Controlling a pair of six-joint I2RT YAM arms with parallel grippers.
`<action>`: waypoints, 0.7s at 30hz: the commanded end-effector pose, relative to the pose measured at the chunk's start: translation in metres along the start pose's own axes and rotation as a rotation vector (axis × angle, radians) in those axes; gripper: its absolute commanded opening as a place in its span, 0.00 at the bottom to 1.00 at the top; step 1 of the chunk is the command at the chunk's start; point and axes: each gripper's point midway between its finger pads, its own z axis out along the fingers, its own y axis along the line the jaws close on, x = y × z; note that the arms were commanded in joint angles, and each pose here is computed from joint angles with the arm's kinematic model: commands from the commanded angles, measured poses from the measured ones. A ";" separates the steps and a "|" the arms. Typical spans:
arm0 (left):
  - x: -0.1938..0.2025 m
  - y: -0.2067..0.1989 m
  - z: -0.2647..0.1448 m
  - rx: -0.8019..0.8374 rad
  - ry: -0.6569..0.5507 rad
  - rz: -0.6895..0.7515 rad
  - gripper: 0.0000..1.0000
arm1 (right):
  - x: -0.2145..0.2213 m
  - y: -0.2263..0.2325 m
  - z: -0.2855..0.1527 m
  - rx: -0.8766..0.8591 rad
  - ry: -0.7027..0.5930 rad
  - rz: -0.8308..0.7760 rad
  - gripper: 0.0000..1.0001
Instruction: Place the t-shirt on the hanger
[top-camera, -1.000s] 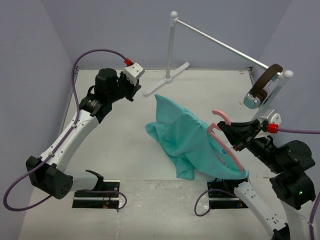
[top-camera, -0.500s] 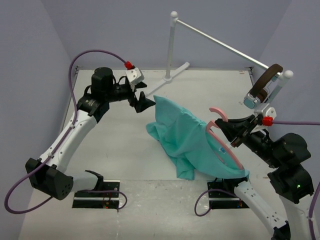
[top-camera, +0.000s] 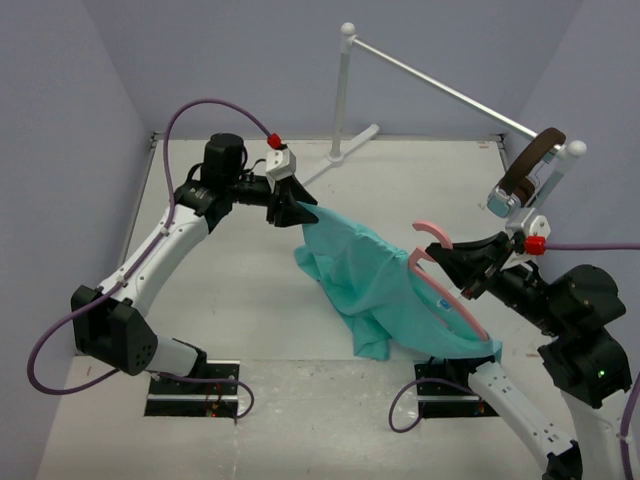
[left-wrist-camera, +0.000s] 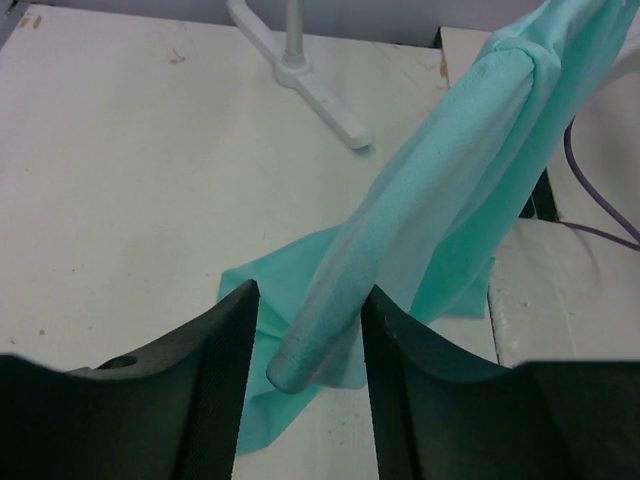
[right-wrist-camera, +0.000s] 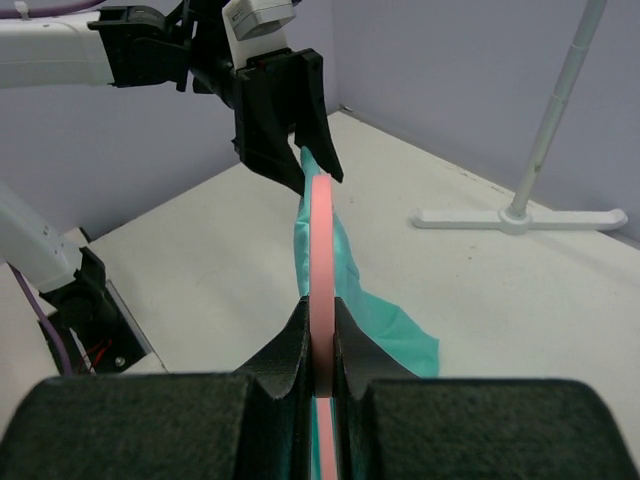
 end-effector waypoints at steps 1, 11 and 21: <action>-0.029 -0.004 -0.007 -0.006 -0.026 0.081 0.00 | -0.021 0.005 -0.005 -0.015 -0.062 -0.042 0.00; -0.023 -0.007 -0.010 -0.017 -0.013 0.090 0.13 | -0.021 0.005 -0.004 -0.016 -0.059 -0.044 0.00; -0.019 0.013 -0.015 -0.137 0.033 0.089 0.00 | -0.020 -0.005 -0.004 0.040 -0.060 -0.044 0.00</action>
